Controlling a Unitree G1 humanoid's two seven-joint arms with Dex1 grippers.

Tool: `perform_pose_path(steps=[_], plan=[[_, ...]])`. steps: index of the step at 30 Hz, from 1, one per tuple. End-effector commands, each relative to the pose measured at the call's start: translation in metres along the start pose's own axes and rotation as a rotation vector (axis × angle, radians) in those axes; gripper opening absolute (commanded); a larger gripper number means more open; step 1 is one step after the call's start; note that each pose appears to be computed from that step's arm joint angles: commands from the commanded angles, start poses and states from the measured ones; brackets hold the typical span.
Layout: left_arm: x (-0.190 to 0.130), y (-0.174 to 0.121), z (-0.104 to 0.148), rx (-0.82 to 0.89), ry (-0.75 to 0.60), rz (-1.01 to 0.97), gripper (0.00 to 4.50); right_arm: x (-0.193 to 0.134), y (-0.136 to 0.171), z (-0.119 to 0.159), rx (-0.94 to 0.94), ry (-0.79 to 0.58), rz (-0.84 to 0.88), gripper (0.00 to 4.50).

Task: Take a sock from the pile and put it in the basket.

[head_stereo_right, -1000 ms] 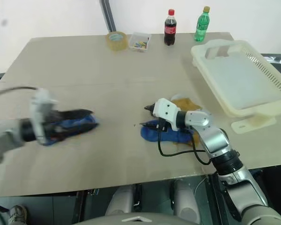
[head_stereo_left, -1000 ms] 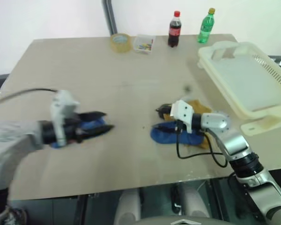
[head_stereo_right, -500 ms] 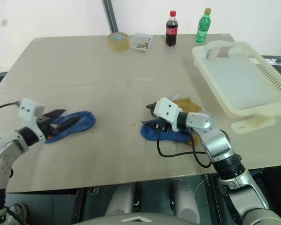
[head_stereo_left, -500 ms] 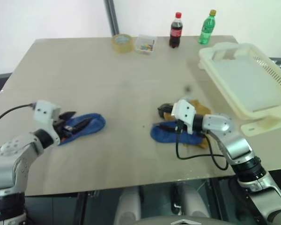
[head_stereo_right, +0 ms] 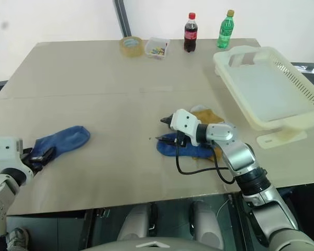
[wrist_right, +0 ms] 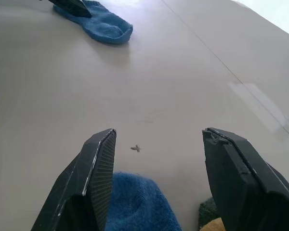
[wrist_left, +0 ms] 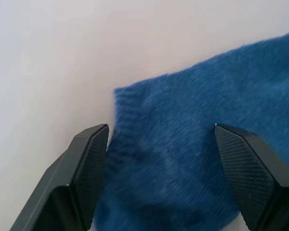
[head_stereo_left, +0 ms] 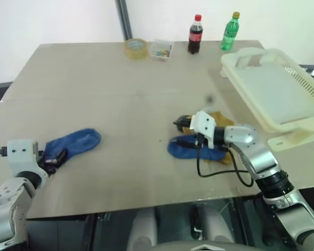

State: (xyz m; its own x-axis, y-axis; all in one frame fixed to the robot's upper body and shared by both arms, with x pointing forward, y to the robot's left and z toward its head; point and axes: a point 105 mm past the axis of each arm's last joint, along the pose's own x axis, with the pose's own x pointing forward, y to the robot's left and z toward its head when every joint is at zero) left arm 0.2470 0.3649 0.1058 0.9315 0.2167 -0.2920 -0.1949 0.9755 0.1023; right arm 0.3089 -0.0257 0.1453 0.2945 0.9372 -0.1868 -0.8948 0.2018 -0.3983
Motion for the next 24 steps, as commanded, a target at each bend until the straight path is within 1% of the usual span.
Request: perform_pose_path(steps=[1, 3, 5, 8, 12, 18, 24], plan=[[-0.006, 0.015, 0.023, -0.012, -0.141, 0.081, 3.71, -0.003, -0.007, 0.018, -0.053, -0.048, -0.013, 2.92], [-0.011, 0.019, 0.029, -0.015, -0.193, 0.100, 3.71, -0.003, -0.006, 0.019, -0.047, -0.057, -0.011, 2.92], [-0.018, 0.025, 0.028, -0.021, -0.220, 0.136, 3.71, -0.002, -0.003, 0.020, -0.049, -0.067, 0.005, 2.92], [-0.025, 0.037, 0.018, -0.052, -0.206, 0.205, 3.71, -0.001, 0.003, 0.026, -0.051, -0.108, 0.045, 2.92], [-0.028, 0.042, 0.002, -0.069, -0.139, 0.229, 3.71, 0.000, 0.007, 0.039, -0.043, -0.183, 0.085, 2.92], [-0.021, 0.035, -0.007, -0.090, -0.099, 0.183, 3.71, 0.007, 0.005, 0.058, -0.037, -0.290, 0.078, 2.92], [-0.014, 0.025, -0.014, -0.098, -0.071, 0.127, 3.71, 0.007, 0.003, 0.065, 0.004, -0.326, 0.075, 2.92]])
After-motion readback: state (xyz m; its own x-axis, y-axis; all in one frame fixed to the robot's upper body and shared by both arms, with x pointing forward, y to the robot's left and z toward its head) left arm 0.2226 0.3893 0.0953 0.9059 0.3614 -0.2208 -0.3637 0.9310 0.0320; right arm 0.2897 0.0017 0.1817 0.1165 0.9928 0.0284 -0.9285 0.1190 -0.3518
